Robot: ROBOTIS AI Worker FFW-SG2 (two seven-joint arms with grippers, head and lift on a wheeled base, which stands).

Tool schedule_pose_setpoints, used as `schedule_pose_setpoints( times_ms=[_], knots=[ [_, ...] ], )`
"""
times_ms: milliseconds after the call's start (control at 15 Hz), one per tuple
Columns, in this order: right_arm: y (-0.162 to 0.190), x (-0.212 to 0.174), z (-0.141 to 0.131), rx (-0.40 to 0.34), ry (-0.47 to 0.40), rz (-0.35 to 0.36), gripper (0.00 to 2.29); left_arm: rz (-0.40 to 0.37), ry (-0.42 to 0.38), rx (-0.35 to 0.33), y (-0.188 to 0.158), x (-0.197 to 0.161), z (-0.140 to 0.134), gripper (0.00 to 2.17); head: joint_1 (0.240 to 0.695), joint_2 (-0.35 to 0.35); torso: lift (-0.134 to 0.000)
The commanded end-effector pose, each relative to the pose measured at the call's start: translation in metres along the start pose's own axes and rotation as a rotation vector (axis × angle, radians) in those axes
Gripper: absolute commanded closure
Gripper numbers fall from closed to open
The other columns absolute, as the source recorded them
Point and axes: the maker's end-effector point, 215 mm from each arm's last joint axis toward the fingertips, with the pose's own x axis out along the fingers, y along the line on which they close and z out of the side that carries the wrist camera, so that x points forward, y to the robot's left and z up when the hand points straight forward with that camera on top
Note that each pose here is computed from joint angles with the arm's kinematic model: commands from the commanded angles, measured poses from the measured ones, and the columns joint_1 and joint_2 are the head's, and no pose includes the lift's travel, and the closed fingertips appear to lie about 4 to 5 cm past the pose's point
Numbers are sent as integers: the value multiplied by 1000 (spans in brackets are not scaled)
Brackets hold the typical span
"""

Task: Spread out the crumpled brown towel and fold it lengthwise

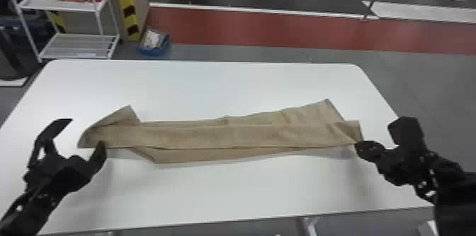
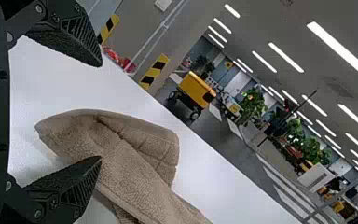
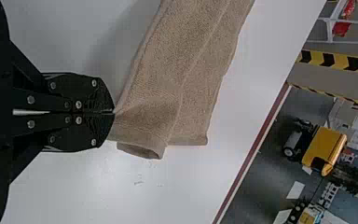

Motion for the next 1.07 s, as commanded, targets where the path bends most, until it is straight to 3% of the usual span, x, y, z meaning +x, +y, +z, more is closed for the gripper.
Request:
schedule_pose_setpoints(
  times_ms=[0, 733, 1000],
  knots=[
    [-1, 0, 0, 1, 0, -1, 1453, 5, 13, 24, 11, -7, -5, 211, 695, -121, -120],
    [-3, -3, -4, 16, -6, 1, 1453, -93, 13, 203, -4, -33, -13, 215, 695, -111, -120],
    [-5, -6, -2, 38, -20, 8, 1453, -88, -8, 221, -6, -33, -5, 326, 695, -120, -120]
  ],
)
